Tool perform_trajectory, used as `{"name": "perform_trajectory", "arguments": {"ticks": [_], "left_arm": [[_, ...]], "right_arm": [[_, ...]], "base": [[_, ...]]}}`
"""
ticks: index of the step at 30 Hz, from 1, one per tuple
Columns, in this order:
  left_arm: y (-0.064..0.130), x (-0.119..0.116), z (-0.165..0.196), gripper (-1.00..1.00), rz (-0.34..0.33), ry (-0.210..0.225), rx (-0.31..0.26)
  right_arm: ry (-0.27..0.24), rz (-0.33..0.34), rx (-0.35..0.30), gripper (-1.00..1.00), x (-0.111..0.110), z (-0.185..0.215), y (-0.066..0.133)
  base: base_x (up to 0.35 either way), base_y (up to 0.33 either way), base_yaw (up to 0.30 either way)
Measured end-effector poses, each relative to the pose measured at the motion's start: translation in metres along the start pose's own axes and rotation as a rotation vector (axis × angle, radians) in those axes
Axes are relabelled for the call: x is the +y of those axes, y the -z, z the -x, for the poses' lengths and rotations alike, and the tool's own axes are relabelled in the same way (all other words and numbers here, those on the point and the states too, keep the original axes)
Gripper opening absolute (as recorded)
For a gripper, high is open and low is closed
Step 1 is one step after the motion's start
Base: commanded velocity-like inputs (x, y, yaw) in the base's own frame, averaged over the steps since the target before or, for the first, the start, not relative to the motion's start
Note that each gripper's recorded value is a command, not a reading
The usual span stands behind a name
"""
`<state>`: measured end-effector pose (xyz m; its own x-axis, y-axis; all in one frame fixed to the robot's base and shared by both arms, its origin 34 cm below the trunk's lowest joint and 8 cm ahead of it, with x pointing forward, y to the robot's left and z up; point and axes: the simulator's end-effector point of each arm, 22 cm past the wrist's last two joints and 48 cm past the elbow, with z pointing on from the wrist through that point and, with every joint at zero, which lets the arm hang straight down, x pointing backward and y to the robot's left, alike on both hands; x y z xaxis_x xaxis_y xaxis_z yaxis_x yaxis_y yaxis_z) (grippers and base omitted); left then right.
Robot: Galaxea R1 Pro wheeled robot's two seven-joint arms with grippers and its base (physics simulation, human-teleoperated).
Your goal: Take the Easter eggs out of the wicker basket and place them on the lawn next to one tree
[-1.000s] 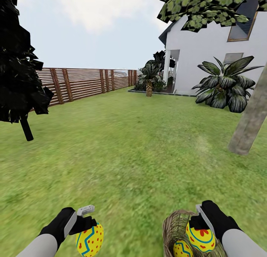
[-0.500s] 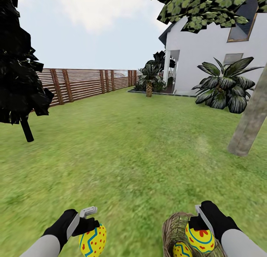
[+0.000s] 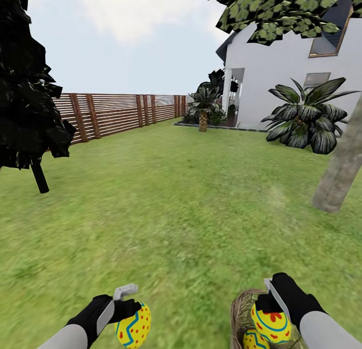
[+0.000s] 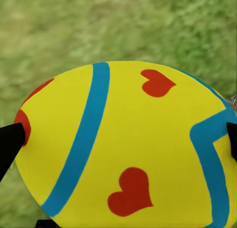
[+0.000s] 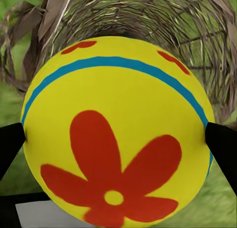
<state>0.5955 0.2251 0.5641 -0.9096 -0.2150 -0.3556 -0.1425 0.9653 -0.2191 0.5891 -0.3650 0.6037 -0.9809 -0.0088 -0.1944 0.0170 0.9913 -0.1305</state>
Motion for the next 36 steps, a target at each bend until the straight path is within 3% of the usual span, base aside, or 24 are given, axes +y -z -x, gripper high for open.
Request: {"name": "perform_trajectory", "arguments": {"ticks": [10, 23, 36], "left_arm": [[0.0, 0.001, 0.001, -1.0, 0.005, 0.004, -0.003], [-0.018, -0.008, -0.012, -1.0, -0.012, 0.004, 0.009], [-0.001, -0.025, -0.007, -1.0, -0.027, 0.002, 0.017]], "right_arm": [[-0.002, 0.0, 0.001, -1.0, 0.0, 0.0, 0.0], [-0.001, 0.0, 0.002, -1.0, 0.002, -0.005, -0.019], [-0.001, 0.0, 0.003, -1.0, -0.001, 0.0, 0.002]], "base": [[0.0, 0.105, 0.0], [0.0, 0.0, 0.0], [0.0, 0.0, 0.0]]}}
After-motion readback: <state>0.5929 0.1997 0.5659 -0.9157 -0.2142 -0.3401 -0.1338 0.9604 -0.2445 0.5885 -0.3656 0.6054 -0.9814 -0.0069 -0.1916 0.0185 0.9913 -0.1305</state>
